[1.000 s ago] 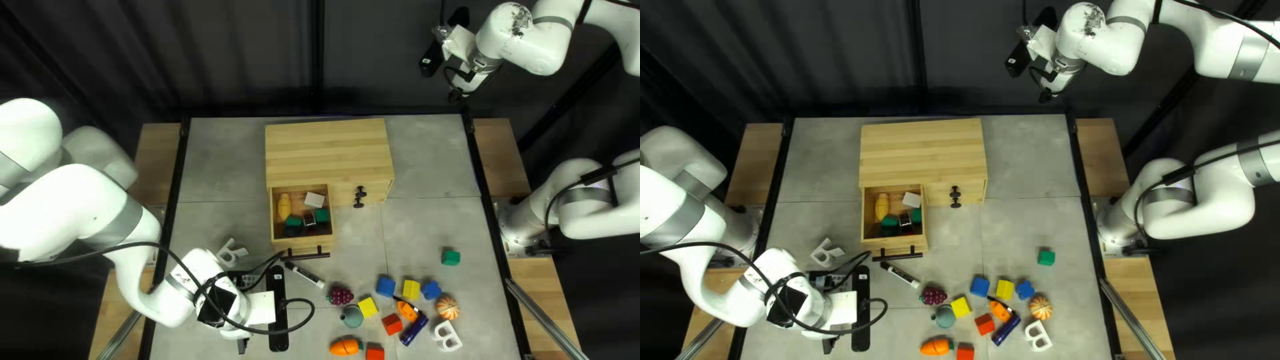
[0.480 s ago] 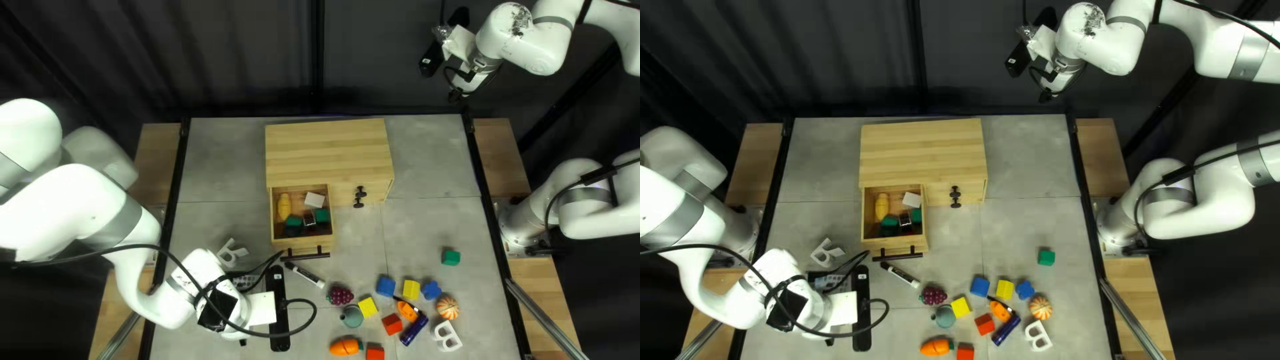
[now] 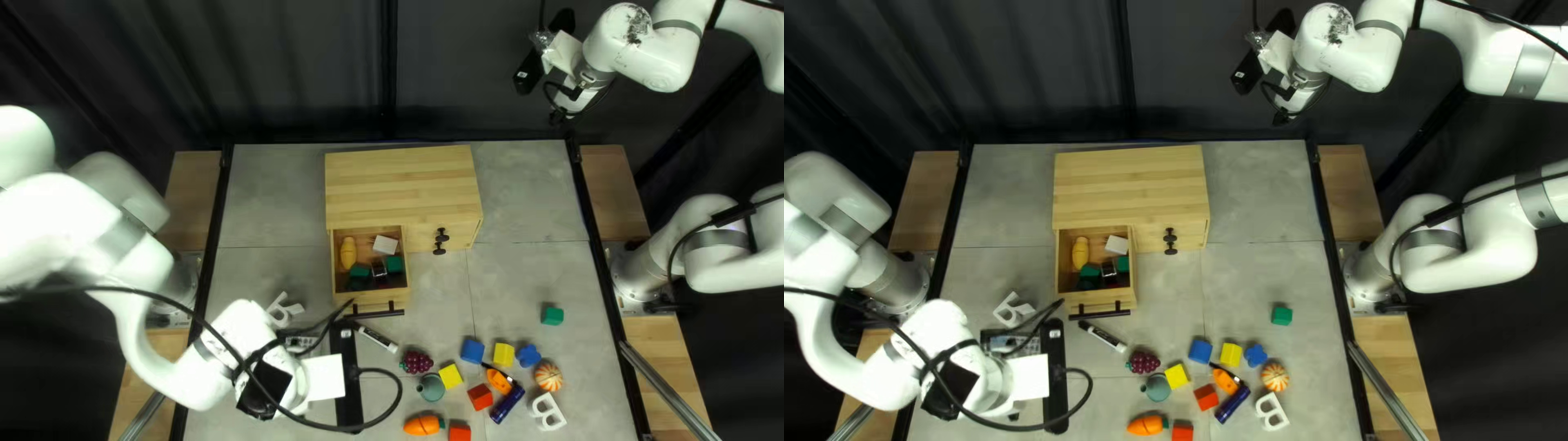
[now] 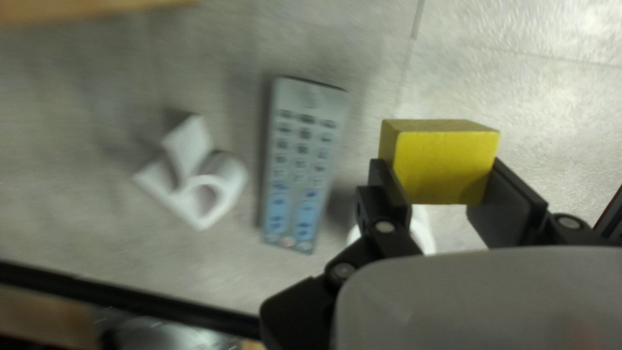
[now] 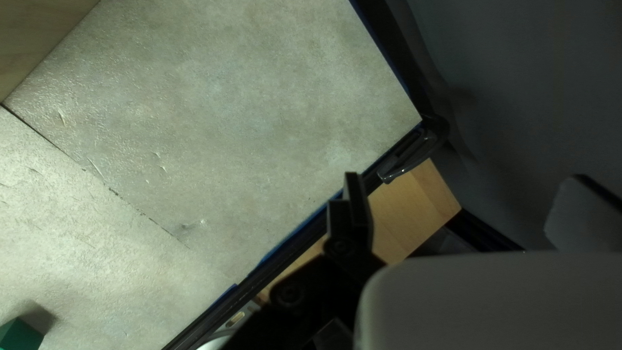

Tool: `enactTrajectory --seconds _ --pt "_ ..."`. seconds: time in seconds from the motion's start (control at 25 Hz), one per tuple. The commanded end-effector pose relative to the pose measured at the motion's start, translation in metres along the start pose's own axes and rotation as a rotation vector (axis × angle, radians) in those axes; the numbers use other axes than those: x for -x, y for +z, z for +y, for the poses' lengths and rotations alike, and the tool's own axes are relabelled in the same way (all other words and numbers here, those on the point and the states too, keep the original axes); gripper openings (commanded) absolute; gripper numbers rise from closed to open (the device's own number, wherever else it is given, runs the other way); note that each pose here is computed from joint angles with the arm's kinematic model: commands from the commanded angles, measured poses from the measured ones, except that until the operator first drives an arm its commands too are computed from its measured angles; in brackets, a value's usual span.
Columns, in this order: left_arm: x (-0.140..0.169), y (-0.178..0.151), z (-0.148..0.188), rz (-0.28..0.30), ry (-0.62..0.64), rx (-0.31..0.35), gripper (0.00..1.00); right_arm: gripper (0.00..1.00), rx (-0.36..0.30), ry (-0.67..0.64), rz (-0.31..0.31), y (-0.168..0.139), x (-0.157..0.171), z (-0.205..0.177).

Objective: Open drawers and place objects into drawer and close

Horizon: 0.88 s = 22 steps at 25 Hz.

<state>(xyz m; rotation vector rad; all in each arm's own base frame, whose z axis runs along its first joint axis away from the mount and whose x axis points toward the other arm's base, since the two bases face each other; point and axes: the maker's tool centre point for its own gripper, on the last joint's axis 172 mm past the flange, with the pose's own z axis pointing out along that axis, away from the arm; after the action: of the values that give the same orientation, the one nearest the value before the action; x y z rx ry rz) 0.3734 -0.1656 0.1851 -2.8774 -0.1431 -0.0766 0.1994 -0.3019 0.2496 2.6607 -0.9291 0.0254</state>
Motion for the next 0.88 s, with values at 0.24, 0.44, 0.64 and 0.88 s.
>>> enactTrajectory --seconds 0.24,0.44,0.64,0.88 --pt "-0.094 -0.005 -0.124 0.106 -0.046 -0.151 0.0 1.0 0.0 0.0 0.0 0.0 0.0 0.0" --pt "-0.102 0.012 -0.134 0.102 -0.082 -0.154 1.0 1.0 0.0 0.0 0.0 0.0 0.0 0.0" --pt "-0.08 0.007 -0.121 0.087 -0.119 -0.156 1.0 1.0 0.0 0.0 0.0 0.0 0.0 0.0" --pt "-0.037 -0.007 -0.057 0.075 -0.051 -0.099 1.0 1.0 0.0 0.0 0.0 0.0 0.0 0.0"
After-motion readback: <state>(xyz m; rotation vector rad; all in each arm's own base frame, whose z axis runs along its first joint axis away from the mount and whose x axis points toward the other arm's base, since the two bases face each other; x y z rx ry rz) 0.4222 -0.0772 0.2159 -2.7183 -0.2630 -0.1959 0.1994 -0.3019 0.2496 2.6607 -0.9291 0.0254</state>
